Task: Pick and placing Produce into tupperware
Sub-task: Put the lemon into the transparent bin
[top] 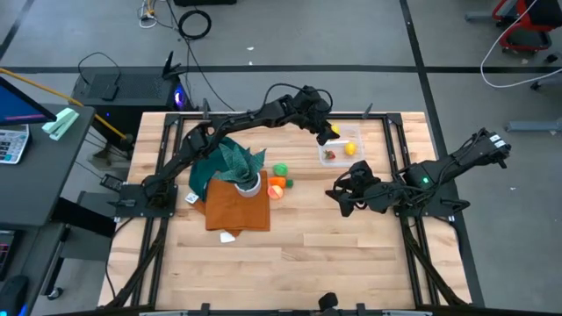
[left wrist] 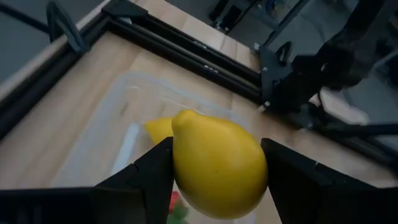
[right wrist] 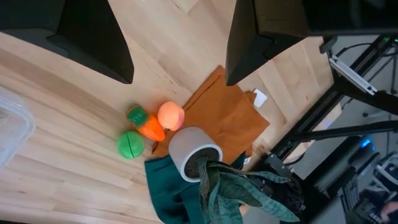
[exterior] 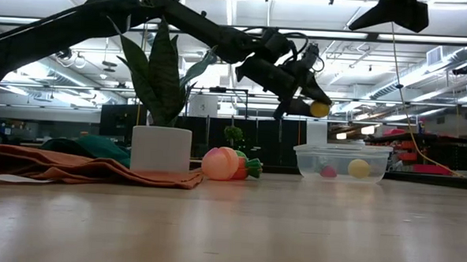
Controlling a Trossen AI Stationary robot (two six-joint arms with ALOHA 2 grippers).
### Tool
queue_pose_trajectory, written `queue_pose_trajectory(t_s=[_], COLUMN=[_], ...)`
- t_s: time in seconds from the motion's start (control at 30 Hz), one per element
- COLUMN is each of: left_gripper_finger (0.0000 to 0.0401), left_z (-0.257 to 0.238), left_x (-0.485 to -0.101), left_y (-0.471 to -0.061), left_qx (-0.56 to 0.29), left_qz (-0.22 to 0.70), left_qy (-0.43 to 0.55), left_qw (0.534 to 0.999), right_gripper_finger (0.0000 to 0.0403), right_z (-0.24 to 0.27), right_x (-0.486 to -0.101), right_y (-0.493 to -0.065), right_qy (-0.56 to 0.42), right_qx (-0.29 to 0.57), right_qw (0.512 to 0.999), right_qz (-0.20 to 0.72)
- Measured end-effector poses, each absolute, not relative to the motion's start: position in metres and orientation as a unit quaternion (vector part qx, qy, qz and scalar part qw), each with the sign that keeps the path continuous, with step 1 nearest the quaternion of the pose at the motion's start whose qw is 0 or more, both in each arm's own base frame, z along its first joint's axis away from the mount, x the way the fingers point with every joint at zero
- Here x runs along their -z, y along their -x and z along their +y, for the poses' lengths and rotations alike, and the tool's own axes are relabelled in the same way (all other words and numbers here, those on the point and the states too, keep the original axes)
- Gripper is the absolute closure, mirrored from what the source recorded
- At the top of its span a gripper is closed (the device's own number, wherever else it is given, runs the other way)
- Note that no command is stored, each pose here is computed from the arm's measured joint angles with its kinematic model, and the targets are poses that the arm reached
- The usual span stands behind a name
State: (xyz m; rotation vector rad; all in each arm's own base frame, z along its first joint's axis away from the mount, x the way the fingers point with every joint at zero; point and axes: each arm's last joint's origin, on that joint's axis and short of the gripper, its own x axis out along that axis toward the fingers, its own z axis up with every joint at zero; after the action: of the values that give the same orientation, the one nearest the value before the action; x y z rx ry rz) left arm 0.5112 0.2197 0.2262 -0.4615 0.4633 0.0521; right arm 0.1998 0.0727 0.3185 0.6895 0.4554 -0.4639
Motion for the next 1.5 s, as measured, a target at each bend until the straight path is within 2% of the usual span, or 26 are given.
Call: queue_pose_trajectory(t_s=[0.37, 0.83, 1.17, 1.5], left_gripper_finger=[0.0182, 0.0181, 0.0182, 0.0182], left_z=[0.21, 0.211, 0.212, 0.202], left_x=[-0.227, -0.227, -0.224, -0.18], left_y=[-0.516, -0.516, -0.514, -0.519], left_qx=[-0.007, -0.005, -0.021, -0.002], left_qz=[0.226, 0.227, 0.248, 0.324], left_qy=[0.131, 0.115, 0.035, 0.045], left_qw=[0.965, 0.967, 0.968, 0.945], right_gripper_finger=[0.0184, 0.0184, 0.0184, 0.0184], right_z=[0.073, 0.074, 0.074, 0.074], right_x=[-0.32, -0.322, -0.322, -0.322], right_y=[-0.201, -0.202, -0.202, -0.202], right_qy=[-0.359, -0.369, -0.368, -0.369], right_qx=[0.223, 0.22, 0.221, 0.222], right_qw=[0.883, 0.881, 0.881, 0.882], right_qz=[0.205, 0.197, 0.197, 0.193])
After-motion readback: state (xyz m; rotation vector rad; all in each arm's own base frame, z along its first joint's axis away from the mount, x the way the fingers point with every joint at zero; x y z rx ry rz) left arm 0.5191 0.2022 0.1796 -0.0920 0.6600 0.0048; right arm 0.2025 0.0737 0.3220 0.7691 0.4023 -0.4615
